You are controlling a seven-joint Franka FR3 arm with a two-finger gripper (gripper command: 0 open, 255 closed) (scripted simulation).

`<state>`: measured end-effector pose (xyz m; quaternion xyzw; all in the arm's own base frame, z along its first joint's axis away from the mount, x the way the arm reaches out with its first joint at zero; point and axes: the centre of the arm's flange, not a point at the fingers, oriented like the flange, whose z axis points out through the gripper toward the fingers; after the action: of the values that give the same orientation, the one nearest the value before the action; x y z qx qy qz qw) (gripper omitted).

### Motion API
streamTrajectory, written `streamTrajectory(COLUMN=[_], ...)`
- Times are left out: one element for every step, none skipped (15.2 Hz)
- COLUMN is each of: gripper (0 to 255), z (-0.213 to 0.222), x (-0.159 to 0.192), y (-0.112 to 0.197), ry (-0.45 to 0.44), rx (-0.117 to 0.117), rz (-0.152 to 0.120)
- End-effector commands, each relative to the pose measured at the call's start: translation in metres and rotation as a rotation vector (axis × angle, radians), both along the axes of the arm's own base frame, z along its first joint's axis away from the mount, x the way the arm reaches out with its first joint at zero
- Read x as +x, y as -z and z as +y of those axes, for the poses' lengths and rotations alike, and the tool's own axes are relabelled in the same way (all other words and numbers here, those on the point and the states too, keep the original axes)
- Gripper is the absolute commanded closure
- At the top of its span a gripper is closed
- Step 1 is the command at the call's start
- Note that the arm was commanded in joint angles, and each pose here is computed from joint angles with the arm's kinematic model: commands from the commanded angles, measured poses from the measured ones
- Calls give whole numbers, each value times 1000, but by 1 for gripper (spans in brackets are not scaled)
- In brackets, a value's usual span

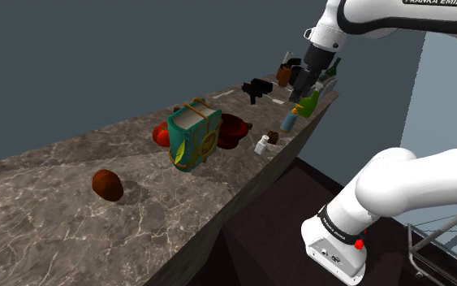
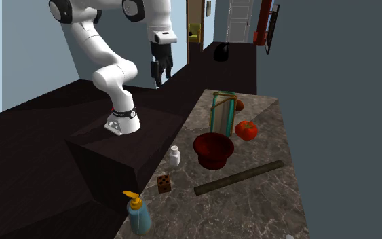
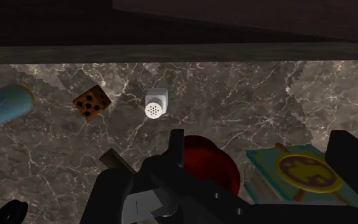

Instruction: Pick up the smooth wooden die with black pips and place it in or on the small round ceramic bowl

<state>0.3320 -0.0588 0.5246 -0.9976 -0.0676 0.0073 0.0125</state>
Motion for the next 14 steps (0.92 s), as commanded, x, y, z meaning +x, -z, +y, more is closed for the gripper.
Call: streamTrajectory(gripper=[0,0,0,0,0,0,0,0,0,0,0,0,0,0], z=[-15,-22,-29,-37,-44,-52,-59,-66,-74,-81,-89,-96,-104,-111], x=[6,9,13,17,20,24,28,32,35,39,43,46,50,54], y=[22,32,42,52,63,73,83,93,103,113,123,134,144,154], ry=[-3,-3,-4,-5,-6,-6,-7,-8,-9,-9,-10,-11,-11,-12], rx=[-2,-3,-4,-5,-6,-7,-8,-8,-9,-10,-11,-12,-13,-14], rz=[-2,-3,-3,-4,-4,-4,-5,-5,-5,-6,-6,-7,-7,-7])
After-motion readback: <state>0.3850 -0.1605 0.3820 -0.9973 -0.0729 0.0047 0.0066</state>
